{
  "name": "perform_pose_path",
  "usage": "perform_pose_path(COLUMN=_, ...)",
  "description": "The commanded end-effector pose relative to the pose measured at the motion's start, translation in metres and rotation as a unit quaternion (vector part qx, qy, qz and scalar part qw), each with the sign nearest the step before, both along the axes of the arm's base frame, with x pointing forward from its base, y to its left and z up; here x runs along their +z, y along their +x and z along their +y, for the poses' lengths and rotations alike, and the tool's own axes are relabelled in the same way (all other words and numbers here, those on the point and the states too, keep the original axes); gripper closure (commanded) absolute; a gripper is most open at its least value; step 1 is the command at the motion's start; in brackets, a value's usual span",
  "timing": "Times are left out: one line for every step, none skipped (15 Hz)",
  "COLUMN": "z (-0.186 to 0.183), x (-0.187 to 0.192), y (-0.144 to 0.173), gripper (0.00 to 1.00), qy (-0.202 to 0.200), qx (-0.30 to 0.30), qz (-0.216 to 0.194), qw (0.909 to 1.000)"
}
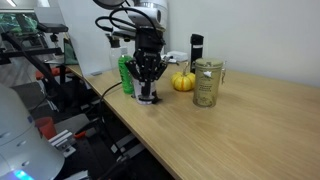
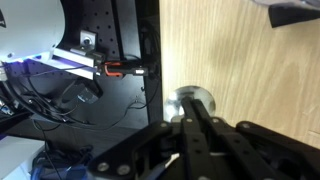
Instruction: Remove the silver ring from the filter
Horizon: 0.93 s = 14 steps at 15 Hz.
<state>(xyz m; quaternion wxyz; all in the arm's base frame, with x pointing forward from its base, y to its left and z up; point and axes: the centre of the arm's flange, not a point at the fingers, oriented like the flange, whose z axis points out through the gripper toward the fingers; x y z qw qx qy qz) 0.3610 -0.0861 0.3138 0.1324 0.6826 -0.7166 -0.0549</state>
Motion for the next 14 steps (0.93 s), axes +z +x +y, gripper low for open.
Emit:
perform_pose_path(z=-0.021, x=-0.018, y=0.027, gripper=0.99, qy=0.005, qx=-0.032, qz=0.009, qw=0.9994)
perform_pose_path(z=-0.028, x=-0.023, y=0.032, gripper=0.99, qy=0.006, qx=-0.041, qz=0.014, qw=0.999)
perform_pose_path(z=-0.033, x=-0.028, y=0.036, gripper=0.99, qy=0.007, qx=-0.049, qz=0.019, qw=0.9986)
perform_pose_path(z=-0.04, x=-0.033, y=0.041, gripper=0.99, qy=0.007, qx=-0.055, qz=0.024, qw=0.9982)
perform_pose_path(z=-0.046, x=-0.037, y=0.045, gripper=0.99, qy=0.008, qx=-0.06, qz=0.029, qw=0.9977)
perform_pose_path(z=-0.052, x=-0.041, y=0.05, gripper=0.99, qy=0.011, qx=-0.065, qz=0.032, qw=0.9973)
perform_pose_path(z=-0.058, x=-0.044, y=0.054, gripper=0.99, qy=0.013, qx=-0.066, qz=0.03, qw=0.9973)
perform_pose_path(z=-0.063, x=-0.047, y=0.059, gripper=0.99, qy=0.018, qx=-0.073, qz=0.033, qw=0.9966)
perform_pose_path(z=-0.068, x=-0.05, y=0.063, gripper=0.99, qy=0.017, qx=-0.077, qz=0.033, qw=0.9963)
perform_pose_path(z=-0.071, x=-0.052, y=0.067, gripper=0.99, qy=0.016, qx=-0.079, qz=0.032, qw=0.9962)
perform_pose_path(z=-0.074, x=-0.054, y=0.07, gripper=0.99, qy=0.014, qx=-0.079, qz=0.033, qw=0.9962)
perform_pose_path(z=-0.076, x=-0.057, y=0.074, gripper=0.99, qy=0.014, qx=-0.078, qz=0.035, qw=0.9963)
perform_pose_path(z=-0.077, x=-0.059, y=0.077, gripper=0.99, qy=0.014, qx=-0.078, qz=0.036, qw=0.9962)
perform_pose_path(z=-0.078, x=-0.062, y=0.079, gripper=0.99, qy=0.012, qx=-0.076, qz=0.037, qw=0.9963)
